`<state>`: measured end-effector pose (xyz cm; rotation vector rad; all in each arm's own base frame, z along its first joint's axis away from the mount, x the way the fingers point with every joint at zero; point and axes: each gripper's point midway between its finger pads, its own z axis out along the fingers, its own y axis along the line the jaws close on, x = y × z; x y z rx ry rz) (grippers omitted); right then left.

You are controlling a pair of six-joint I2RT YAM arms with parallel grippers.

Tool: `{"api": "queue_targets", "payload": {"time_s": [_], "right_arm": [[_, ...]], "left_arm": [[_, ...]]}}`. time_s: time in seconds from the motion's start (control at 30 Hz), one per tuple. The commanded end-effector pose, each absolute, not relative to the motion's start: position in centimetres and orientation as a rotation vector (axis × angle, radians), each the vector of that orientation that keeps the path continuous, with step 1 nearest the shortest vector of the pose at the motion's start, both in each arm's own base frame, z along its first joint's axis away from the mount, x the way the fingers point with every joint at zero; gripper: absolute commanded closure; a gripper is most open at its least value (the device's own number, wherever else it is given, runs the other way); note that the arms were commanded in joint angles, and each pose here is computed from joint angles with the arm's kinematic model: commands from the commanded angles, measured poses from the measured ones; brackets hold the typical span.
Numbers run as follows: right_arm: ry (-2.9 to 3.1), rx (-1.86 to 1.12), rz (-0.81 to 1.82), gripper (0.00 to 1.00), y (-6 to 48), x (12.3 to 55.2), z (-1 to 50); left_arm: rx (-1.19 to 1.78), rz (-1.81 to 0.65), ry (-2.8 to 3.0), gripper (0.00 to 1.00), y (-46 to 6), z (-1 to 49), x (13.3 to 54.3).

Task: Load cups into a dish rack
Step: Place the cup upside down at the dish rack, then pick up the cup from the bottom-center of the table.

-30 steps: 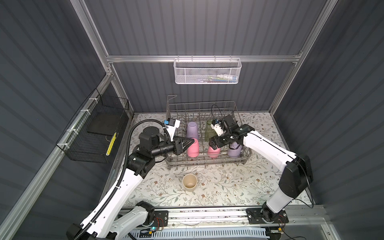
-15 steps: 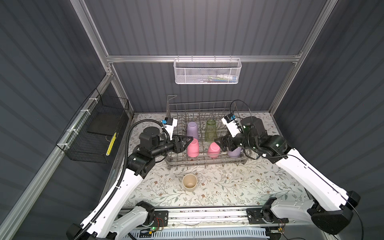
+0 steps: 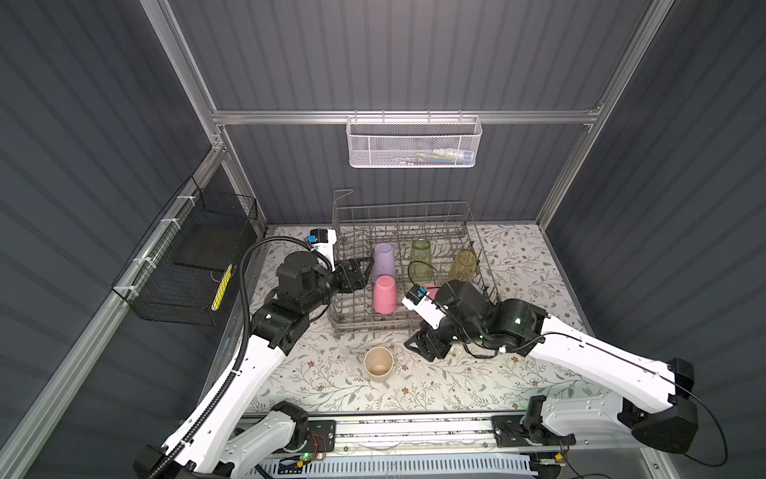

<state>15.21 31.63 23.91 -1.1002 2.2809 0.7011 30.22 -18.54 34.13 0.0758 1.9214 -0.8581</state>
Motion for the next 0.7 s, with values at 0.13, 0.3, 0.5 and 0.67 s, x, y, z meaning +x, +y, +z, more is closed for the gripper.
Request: {"api": "queue_targets", "payload": {"time_s": [0.13,0.3,0.5,0.67], "right_arm": [[2.384,-1.148,0.704,0.45,33.6,13.7,20.0],[2.393,-1.204,0.668,0.47,34.8,13.2,18.0],[2.275,-1.368,0.676,0.47,36.8,11.2,17.8],[2.197,-1.524,0.659,0.46,38.1,9.7,17.7]], "left_arm": [[0.023,-0.837,1.830,0.16,-17.5,36.9,30.9],[0.014,-0.828,1.821,0.16,-17.1,36.9,30.6],[0.000,-0.812,1.811,0.16,-16.5,37.2,30.1],[-0.020,-0.749,1.811,0.16,-15.3,37.7,29.8]]}}
